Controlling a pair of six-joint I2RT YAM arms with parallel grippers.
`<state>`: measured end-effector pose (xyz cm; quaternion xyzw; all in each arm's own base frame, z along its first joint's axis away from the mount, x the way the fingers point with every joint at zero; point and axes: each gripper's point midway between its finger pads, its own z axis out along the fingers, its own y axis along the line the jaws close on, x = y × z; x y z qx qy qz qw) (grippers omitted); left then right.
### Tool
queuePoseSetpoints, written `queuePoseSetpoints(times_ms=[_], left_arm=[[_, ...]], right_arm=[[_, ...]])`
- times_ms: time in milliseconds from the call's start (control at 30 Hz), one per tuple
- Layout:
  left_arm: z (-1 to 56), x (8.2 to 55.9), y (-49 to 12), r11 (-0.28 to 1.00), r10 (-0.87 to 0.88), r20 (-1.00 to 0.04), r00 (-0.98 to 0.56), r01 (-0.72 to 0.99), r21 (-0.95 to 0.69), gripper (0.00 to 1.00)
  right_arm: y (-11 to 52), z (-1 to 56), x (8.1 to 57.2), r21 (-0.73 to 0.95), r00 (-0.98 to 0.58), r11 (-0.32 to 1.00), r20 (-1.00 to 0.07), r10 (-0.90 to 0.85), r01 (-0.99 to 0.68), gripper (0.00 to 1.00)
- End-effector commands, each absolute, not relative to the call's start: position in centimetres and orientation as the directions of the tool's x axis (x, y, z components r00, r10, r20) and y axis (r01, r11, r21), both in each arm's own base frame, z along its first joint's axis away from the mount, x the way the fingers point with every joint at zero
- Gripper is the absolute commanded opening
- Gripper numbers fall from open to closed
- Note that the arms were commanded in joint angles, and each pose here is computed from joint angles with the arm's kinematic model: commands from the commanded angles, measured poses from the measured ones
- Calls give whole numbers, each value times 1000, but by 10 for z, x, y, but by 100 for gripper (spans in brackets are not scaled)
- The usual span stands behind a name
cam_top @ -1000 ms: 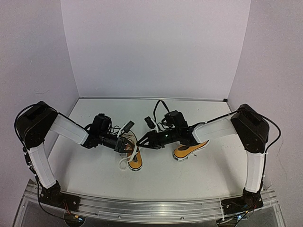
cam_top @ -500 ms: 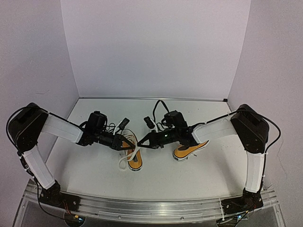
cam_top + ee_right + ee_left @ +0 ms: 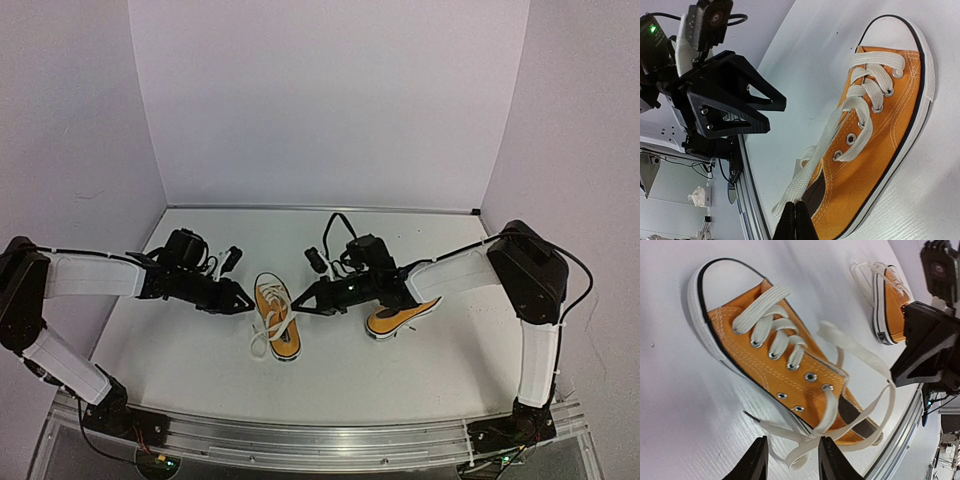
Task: Tie the shoes
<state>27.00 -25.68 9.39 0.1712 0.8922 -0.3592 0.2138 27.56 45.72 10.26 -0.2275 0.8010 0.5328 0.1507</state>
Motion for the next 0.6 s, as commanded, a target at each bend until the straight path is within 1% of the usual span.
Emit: queuePoseSetpoints(times_ms=[0,133,200,367,433,567], left_arm=[[62,265,-236,790,157,-422,-893,370,-489,37],[50,264,-240,805,195,-410,-891,385,-452,38],[48,263,-241,804,219,-425,-878,409,-431,39],[45,269,-228,830,276,-473,-837,456,-322,39],[41,271,-224,840,297,-463,-835,459,-290,39],[34,270,-229,832,327,-446,-833,477,-282,39]], right_arm=[[462,112,282,762,-830,329,-522,-197,-558,0],[462,110,282,762,-831,330,-519,-203,-557,0],[463,110,283,761,-830,331,-518,-205,-557,0],[463,109,283,758,-828,334,-518,-212,-560,0],[463,109,283,758,-828,335,-518,-213,-560,0],[464,109,284,758,-828,333,-518,-215,-561,0]])
